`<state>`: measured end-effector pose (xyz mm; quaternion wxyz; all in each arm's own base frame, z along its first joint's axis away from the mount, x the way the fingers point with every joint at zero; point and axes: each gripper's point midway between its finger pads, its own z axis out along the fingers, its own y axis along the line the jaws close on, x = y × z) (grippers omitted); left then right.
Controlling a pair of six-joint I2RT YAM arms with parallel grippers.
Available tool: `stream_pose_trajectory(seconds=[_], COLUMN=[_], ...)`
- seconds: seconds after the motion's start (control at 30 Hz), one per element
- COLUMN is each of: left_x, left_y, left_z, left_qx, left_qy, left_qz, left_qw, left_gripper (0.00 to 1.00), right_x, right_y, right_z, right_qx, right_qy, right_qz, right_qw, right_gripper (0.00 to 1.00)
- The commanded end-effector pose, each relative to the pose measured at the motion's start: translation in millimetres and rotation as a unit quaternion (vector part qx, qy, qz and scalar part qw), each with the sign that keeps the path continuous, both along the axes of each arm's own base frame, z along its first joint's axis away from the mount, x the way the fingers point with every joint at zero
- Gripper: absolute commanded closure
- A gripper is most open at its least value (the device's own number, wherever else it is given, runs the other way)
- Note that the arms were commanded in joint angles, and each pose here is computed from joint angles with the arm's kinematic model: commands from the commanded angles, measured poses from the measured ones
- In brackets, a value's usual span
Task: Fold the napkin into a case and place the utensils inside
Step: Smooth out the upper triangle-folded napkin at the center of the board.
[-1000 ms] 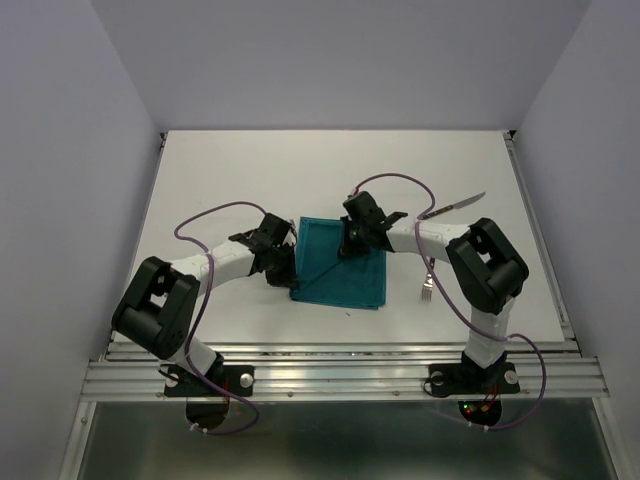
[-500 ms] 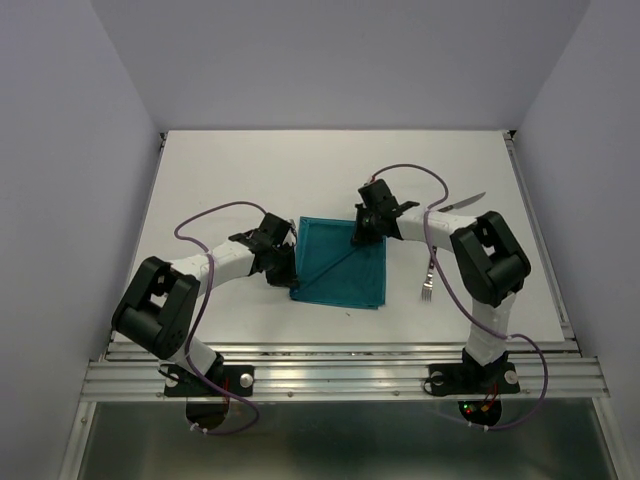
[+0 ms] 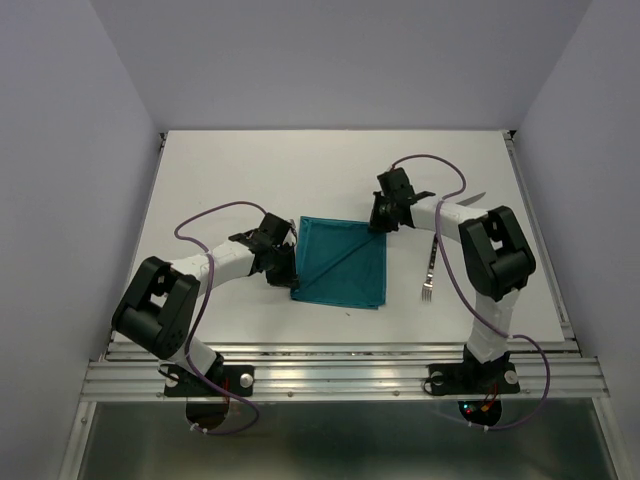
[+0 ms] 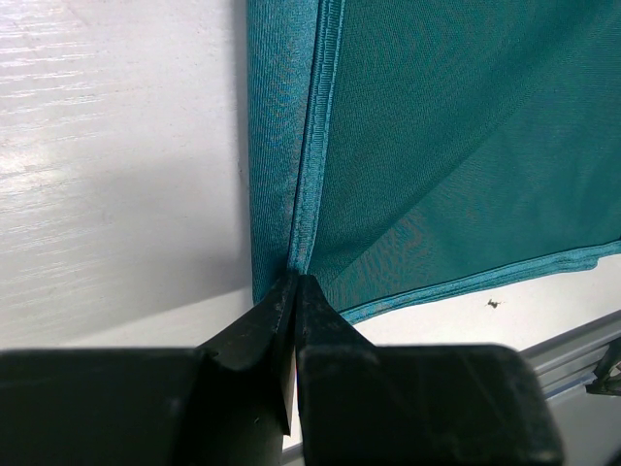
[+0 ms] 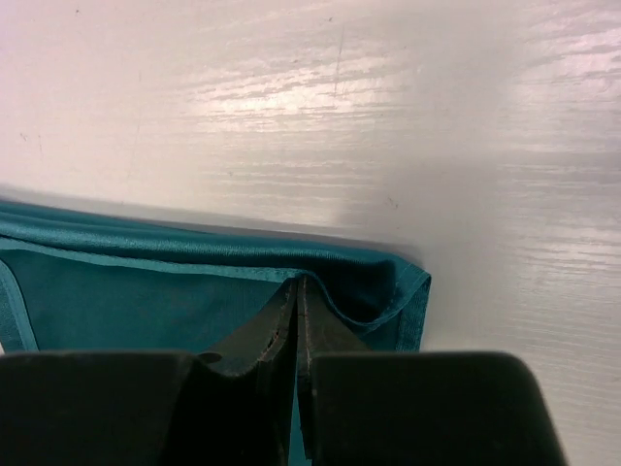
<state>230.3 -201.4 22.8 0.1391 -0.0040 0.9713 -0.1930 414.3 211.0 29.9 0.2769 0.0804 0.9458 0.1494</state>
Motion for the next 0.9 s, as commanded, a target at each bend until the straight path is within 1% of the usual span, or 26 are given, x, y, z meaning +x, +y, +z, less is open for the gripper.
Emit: stream_pose_trajectory(seconds=[0.0, 0.3, 0.63, 0.87], left_x=[-2.5, -2.2, -0.3, 1.5], left_y=[3.0, 2.3, 1.1, 2.5], left_z=[-5.3, -5.7, -5.4, -1.8], left_qx=[0.006, 0.006, 0.006, 0.010], left_qy=[0.003, 0.006, 0.007, 0.002], left_qz=[-0.007, -0.008, -0.009, -0.007], left_qw=[1.000, 1.000, 1.000, 1.000], left_gripper=[0.88, 0.88, 0.88, 0.88], right_x=[16.7, 26.2, 18.2, 11.8], right_y=[-3.4, -9.2, -14.3, -18.1], right_z=[8.7, 13.8, 44.6, 46.0], right_qx=[-0.016, -0.027, -0.021, -0.020], right_qy=[-0.019, -0.029, -0.051, -0.053], right_qz=[0.004, 0.000, -0.005, -0.012], right_qw=[1.000, 0.999, 0.998, 0.998], right_gripper=[0.93, 0.93, 0.93, 0.93])
